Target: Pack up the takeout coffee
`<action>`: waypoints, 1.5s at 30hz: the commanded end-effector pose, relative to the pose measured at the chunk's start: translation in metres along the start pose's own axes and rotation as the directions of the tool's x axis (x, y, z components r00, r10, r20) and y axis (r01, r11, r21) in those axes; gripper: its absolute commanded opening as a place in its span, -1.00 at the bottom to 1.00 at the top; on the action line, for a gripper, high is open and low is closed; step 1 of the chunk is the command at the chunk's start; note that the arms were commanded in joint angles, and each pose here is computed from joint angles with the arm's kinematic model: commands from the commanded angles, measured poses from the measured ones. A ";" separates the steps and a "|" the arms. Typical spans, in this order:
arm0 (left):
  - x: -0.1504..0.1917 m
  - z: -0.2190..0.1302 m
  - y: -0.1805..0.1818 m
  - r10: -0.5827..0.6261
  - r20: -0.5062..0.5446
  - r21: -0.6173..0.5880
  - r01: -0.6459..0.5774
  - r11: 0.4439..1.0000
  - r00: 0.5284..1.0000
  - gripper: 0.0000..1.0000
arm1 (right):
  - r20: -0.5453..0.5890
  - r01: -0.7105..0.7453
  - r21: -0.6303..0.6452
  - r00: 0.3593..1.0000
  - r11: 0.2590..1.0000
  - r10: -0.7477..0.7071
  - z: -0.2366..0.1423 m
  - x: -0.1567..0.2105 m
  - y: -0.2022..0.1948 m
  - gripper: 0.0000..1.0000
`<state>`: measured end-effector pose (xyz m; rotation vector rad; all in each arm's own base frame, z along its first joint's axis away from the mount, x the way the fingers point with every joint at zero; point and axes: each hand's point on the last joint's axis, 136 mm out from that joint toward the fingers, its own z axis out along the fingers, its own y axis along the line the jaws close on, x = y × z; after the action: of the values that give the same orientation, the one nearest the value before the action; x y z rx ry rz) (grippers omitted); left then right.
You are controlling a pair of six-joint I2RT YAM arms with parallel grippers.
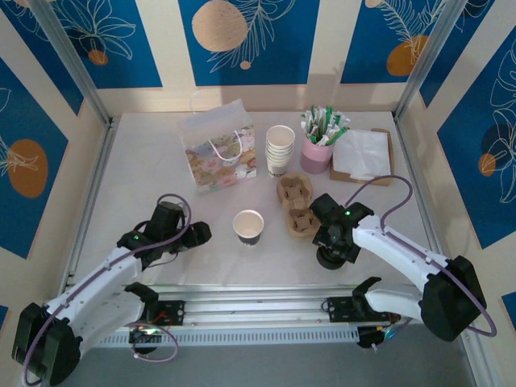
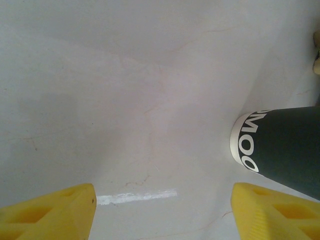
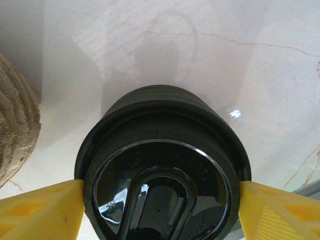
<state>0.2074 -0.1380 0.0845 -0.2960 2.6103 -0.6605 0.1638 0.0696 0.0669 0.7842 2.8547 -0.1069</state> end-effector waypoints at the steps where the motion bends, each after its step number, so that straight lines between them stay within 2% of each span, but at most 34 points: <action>1: -0.005 -0.003 -0.010 0.014 0.014 0.020 -0.014 1.000 1.000 0.43 | -0.012 -0.002 0.028 1.000 1.000 0.003 0.005 0.002 -0.007 0.58; 10: -0.005 -0.004 -0.009 0.014 0.013 0.020 -0.014 1.000 1.000 0.43 | -0.016 -0.004 0.026 1.000 1.000 0.005 0.007 0.003 -0.008 0.57; 17: -0.003 -0.005 -0.009 0.016 0.012 0.020 -0.016 1.000 1.000 0.43 | -0.003 -0.006 0.007 1.000 1.000 0.006 -0.001 0.001 -0.009 0.38; 29: 0.002 -0.002 -0.005 0.010 0.004 0.014 -0.010 1.000 1.000 0.42 | 0.085 0.030 -0.118 0.996 0.993 -0.020 -0.051 -0.015 -0.003 0.36; 33: 0.006 0.005 -0.008 0.011 -0.011 0.028 -0.011 1.000 1.000 0.40 | 0.133 0.118 -0.244 0.987 0.963 -0.088 -0.079 -0.021 0.017 0.35; 38: 0.010 0.015 -0.017 0.021 -0.032 0.058 -0.019 0.998 0.999 0.41 | 0.207 0.240 -0.422 0.964 0.874 -0.165 -0.120 -0.017 0.057 0.34; 45: 0.013 0.018 -0.022 0.024 -0.048 0.058 -0.022 0.998 0.999 0.41 | 0.267 0.428 -0.483 0.903 0.764 -0.337 -0.147 0.006 0.124 0.34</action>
<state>0.2060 -0.1622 0.0726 -0.2301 2.6408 -0.7084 0.1943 0.1652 0.1986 0.1880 2.6398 0.4512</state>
